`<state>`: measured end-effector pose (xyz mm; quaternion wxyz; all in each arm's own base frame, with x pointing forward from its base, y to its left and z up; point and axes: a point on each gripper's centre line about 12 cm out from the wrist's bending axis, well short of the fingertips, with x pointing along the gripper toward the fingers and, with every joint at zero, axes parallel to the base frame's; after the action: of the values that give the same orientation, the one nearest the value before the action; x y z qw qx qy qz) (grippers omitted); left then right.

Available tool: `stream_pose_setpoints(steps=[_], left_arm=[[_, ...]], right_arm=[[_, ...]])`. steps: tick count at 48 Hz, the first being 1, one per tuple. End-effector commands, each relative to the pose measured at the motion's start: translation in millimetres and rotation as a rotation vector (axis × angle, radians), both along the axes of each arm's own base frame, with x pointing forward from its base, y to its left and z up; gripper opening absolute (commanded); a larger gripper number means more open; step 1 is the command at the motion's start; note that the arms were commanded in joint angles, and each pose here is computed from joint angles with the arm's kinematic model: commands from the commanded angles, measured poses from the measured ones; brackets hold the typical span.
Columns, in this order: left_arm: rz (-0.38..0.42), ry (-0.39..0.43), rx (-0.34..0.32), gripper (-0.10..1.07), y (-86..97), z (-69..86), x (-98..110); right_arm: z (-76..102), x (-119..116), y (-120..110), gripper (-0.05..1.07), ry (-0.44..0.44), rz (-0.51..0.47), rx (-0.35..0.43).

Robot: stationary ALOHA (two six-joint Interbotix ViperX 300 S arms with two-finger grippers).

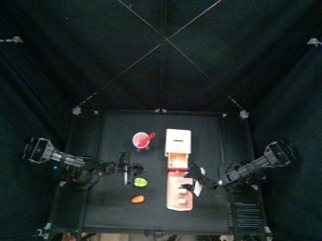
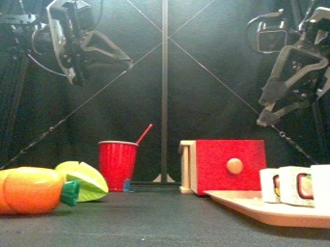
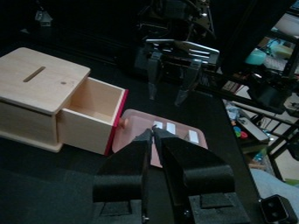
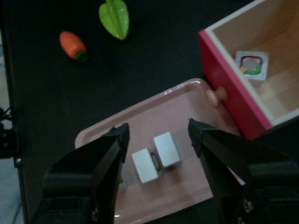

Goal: Grab sushi piece from plate

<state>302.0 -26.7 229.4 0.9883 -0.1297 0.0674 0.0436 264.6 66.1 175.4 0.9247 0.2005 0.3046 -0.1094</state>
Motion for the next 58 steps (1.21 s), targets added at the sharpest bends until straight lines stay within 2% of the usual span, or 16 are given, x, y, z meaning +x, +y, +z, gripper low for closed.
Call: stream_pose_setpoints(steps=[1,12,36,58], left_arm=[[0.005,-0.015,-0.001,0.56,0.8,3.6,2],[0.005,-0.015,-0.002,0.56,0.5,3.6,2],[0.005,-0.015,-0.002,0.56,0.6,3.2,2],[0.005,-0.015,-0.002,0.56,0.7,3.2,1]], right_arm=[[-4.2,1,4,0.89,0.014,0.033,0.008],[-25.8,7,6,0.89,0.085,0.072,-0.01],[-51.7,33,0,0.89,0.169,0.124,0.005],[-58.6,35,-11,0.89,0.194,0.098,0.029]])
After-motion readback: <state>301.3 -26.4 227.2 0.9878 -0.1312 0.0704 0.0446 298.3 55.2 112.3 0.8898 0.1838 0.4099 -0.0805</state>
